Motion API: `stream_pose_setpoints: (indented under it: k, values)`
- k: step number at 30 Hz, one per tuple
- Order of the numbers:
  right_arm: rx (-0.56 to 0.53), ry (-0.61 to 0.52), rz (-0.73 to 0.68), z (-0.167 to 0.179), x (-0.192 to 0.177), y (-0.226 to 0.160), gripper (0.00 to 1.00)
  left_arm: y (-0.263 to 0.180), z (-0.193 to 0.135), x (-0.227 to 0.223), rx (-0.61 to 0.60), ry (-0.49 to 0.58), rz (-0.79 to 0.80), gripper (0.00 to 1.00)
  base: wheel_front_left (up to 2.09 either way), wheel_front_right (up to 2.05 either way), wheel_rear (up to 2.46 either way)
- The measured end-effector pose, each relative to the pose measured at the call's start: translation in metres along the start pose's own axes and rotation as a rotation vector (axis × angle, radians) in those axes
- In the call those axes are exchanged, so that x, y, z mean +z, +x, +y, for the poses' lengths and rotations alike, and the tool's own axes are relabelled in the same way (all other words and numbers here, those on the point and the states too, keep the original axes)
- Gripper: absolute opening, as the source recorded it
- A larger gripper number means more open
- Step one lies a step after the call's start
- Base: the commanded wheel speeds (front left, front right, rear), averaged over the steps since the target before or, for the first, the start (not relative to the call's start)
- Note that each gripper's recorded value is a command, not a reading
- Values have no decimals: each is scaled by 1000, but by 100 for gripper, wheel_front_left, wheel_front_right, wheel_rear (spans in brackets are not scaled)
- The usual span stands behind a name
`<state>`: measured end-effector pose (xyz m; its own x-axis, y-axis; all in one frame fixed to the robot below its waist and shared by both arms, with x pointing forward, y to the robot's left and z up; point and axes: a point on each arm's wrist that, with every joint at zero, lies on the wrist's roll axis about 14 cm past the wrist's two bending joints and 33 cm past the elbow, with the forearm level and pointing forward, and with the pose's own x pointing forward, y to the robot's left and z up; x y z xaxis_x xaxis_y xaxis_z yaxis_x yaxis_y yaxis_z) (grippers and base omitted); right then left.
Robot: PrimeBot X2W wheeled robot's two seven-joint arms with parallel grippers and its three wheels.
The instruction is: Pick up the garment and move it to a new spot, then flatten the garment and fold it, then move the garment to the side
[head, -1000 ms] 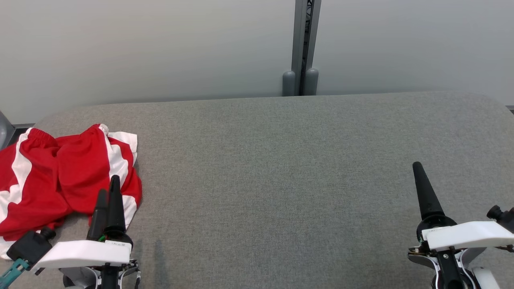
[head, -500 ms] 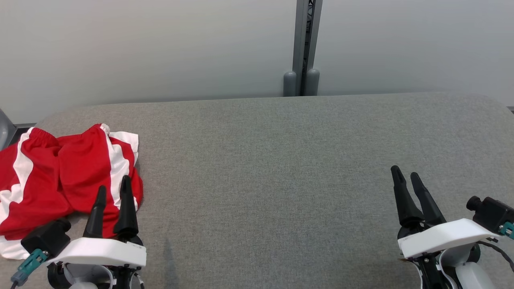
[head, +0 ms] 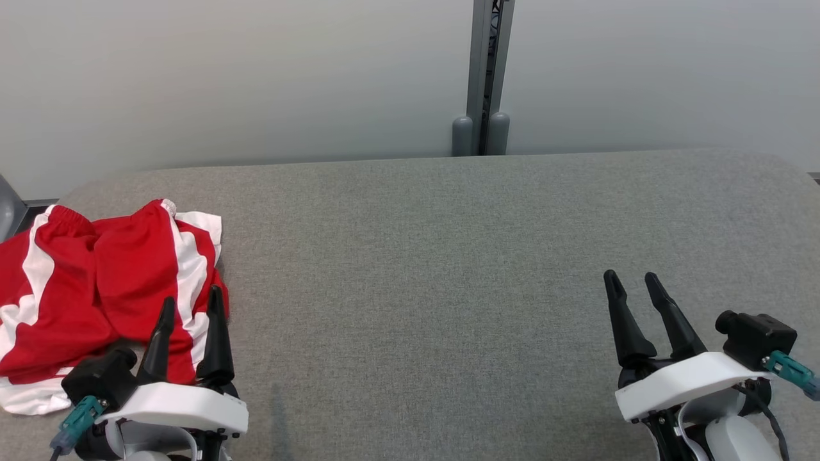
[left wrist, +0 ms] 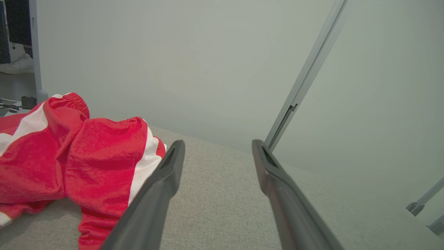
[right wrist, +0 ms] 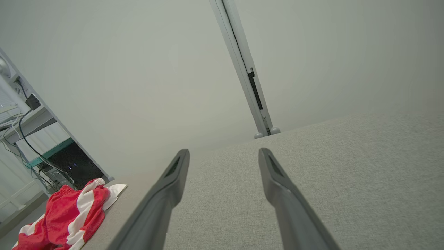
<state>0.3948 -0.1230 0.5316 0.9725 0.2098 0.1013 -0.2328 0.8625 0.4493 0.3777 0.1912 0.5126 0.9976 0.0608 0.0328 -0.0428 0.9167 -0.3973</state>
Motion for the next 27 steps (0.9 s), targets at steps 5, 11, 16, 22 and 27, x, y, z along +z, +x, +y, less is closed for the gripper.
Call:
stream_pose_setpoints:
  k: [5, 11, 16, 22, 27]
  values:
    - [16, -56, -6, 4, 1, 0, 100, -1, -4, 1, -11, 48, -9, 100, 0, 0, 0]
    - [35, -117, -26, 8, 7, 2, 100, -1, -6, 2, -20, 102, -20, 100, 0, 0, 0]
    - [51, -165, -56, 13, 15, 4, 100, -2, -8, 3, -26, 141, -30, 100, 0, 0, 0]
    - [68, -215, -81, 19, 20, 4, 100, -2, -9, 5, -32, 191, -43, 100, 0, 0, 0]
    - [82, -263, -92, 23, 22, 4, 100, -2, -11, 6, -40, 238, -56, 100, 0, 0, 0]
